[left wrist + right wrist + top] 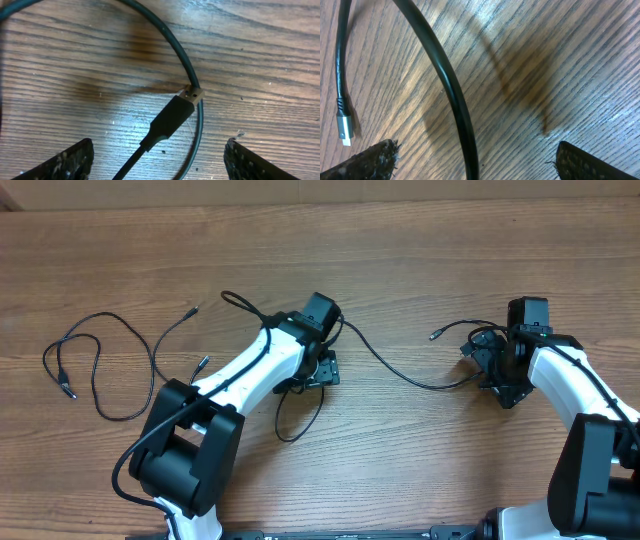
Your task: Untangle cables
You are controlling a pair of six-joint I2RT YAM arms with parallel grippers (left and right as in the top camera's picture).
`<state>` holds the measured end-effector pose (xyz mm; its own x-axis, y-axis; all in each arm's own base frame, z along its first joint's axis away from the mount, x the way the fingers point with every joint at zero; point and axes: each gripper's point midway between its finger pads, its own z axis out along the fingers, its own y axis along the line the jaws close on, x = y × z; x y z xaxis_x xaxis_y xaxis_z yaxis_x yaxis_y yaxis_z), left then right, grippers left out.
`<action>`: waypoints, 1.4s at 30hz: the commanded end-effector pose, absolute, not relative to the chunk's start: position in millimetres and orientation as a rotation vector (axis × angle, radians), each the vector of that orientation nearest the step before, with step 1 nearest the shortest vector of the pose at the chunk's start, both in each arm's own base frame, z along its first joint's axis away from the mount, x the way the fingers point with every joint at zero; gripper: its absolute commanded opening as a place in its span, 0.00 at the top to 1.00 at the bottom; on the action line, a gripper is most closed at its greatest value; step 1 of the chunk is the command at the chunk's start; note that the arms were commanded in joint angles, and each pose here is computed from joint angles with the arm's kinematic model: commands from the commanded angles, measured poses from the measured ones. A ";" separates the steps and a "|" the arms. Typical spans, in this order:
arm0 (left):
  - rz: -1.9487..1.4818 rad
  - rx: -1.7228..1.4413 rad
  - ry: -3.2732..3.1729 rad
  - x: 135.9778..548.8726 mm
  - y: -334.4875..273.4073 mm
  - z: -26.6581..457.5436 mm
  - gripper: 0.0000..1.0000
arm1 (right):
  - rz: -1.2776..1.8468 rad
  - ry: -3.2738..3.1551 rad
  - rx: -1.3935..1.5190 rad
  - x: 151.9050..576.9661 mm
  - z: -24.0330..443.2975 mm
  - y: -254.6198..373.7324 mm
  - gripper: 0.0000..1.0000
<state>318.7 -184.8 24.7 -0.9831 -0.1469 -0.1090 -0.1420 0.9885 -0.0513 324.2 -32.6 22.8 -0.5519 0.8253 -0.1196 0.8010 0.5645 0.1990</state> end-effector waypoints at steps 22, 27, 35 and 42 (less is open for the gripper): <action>0.015 -0.132 2.902 322.9 -203.9 -15.6 0.29 | 0.185 2.587 1.358 324.2 26.7 -31.1 0.00; 0.073 -0.127 2.948 318.6 -200.5 -48.0 0.40 | 0.185 2.588 1.357 324.2 26.7 -31.0 0.00; 0.105 -0.037 2.986 315.5 -199.8 -52.9 0.96 | 0.185 2.588 1.357 324.2 26.7 -31.0 0.00; 0.086 -0.066 2.998 335.0 -207.7 -12.1 0.96 | 0.185 2.587 1.358 324.2 26.7 -31.1 0.00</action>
